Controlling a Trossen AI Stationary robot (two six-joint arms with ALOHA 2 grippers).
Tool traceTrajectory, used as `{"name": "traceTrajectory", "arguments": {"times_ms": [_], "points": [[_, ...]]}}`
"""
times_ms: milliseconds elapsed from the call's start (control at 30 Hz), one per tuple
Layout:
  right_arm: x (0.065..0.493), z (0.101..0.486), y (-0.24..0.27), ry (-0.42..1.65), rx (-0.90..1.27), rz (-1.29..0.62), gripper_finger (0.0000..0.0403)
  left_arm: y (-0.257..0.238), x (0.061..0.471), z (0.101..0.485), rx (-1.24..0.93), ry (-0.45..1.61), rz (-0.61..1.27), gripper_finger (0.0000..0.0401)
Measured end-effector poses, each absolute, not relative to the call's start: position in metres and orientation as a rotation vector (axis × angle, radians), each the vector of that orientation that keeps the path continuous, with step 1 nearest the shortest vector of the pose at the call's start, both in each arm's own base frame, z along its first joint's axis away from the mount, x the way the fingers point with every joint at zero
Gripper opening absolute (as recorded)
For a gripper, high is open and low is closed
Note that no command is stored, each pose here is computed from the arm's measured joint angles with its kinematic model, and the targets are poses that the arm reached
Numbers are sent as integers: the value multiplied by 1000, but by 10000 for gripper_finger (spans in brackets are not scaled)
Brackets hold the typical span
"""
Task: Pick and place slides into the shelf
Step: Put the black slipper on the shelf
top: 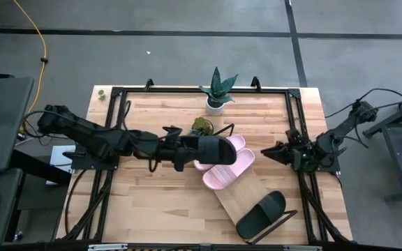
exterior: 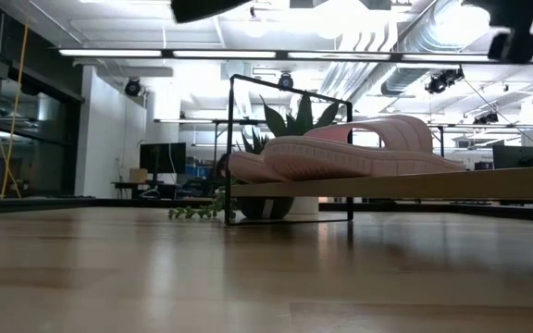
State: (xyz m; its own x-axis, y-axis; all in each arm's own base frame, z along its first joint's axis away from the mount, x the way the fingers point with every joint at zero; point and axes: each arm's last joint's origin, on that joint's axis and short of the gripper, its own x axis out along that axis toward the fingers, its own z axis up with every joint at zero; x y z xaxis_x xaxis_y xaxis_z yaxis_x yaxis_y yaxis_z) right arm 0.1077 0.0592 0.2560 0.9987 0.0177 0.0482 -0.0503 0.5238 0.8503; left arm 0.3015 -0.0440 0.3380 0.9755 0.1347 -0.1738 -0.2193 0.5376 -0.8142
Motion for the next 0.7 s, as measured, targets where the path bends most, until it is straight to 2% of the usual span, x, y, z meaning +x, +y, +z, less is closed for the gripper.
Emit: {"name": "traceTrajectory", "arguments": {"times_ms": [333, 700], "points": [[109, 305, 54, 72, 846, -48, 173, -51, 347, 374, -872, 176, 258, 4], [132, 315, 68, 79, 794, -40, 228, -56, 383, 371, -816, 257, 331, 4]]}}
